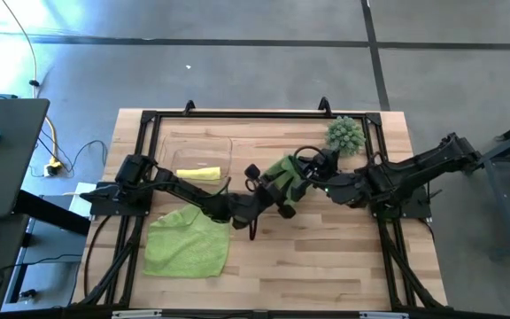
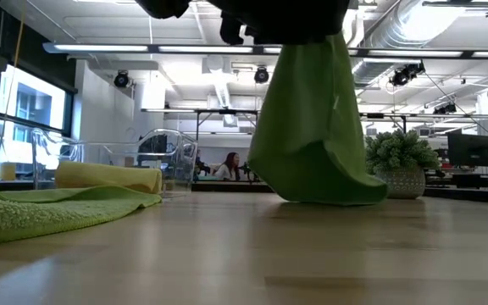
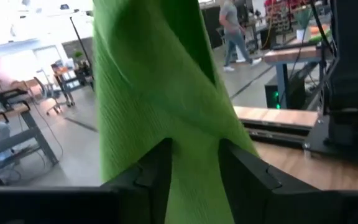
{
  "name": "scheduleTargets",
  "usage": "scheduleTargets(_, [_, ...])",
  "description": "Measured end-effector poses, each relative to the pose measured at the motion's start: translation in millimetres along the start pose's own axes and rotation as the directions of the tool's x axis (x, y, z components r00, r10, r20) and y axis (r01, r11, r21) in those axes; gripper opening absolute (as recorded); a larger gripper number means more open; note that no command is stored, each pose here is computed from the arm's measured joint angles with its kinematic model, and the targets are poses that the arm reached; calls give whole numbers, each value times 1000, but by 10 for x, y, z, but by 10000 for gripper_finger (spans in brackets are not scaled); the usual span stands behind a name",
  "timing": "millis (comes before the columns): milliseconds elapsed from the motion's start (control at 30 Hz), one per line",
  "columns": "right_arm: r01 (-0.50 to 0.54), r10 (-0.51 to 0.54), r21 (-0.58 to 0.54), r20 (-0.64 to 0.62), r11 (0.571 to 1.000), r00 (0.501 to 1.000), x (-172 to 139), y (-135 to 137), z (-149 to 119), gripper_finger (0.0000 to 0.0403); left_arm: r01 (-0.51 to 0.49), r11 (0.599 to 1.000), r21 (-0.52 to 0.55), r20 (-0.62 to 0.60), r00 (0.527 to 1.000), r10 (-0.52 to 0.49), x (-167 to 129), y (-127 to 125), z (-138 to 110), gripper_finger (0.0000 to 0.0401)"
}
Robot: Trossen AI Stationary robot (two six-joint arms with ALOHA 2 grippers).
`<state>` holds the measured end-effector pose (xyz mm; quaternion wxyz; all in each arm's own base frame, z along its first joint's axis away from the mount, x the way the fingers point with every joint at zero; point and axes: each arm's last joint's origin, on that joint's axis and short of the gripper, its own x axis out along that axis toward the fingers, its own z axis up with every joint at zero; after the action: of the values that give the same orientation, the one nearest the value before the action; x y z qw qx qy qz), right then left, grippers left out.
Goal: Roll microfiber towels into tight, uniform cylinder then place into a basket
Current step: Fold the right green towel
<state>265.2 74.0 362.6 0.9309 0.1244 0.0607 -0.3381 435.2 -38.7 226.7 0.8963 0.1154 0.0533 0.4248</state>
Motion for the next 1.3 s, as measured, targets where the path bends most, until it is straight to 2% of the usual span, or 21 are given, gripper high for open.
scheduleTargets(233, [6, -6, 5, 5, 1000, 1000, 18, -9, 12, 0, 25, 1000, -6, -85, 996, -25, -28, -41, -136, 91])
scheduleTargets(333, [5, -5, 4, 5, 1000, 1000, 17, -8, 12, 0, 104, 994, 23, -125, 987, -100, -77, -89, -200, 92])
scheduleTargets(433, [6, -6, 2, 5, 1000, 1000, 18, -9, 12, 0, 201, 978, 56, -168, 968, -189, -176, -160, -256, 101])
scheduleTargets(600, [32, -32, -21, 20, 999, 999, 17, -16, 16, 0, 279, 947, 158, -244, 941, -236, -408, -264, -348, 122])
scheduleTargets(767, [43, -43, 1, 30, 999, 999, 17, -17, 23, 0, 333, 929, 162, -247, 925, -289, -562, -342, -342, 148])
scheduleTargets(867, [50, -52, 48, 34, 998, 998, 34, -1, 5, 0, 323, 934, 151, -226, 931, -286, -557, -346, -314, 164])
scheduleTargets(967, [77, -79, 46, 44, 996, 996, 75, 38, -43, 0, 293, 942, 160, -215, 942, -257, -487, -312, -304, 180])
scheduleTargets(1167, [78, -80, 38, 62, 996, 995, 123, 98, -67, 0, 111, 975, 194, -204, 976, -71, -390, -218, -315, 202])
scheduleTargets(1300, [81, -84, 43, 85, 996, 993, 150, 95, -21, 0, 108, 983, 151, -203, 976, -76, -369, -210, -311, 207])
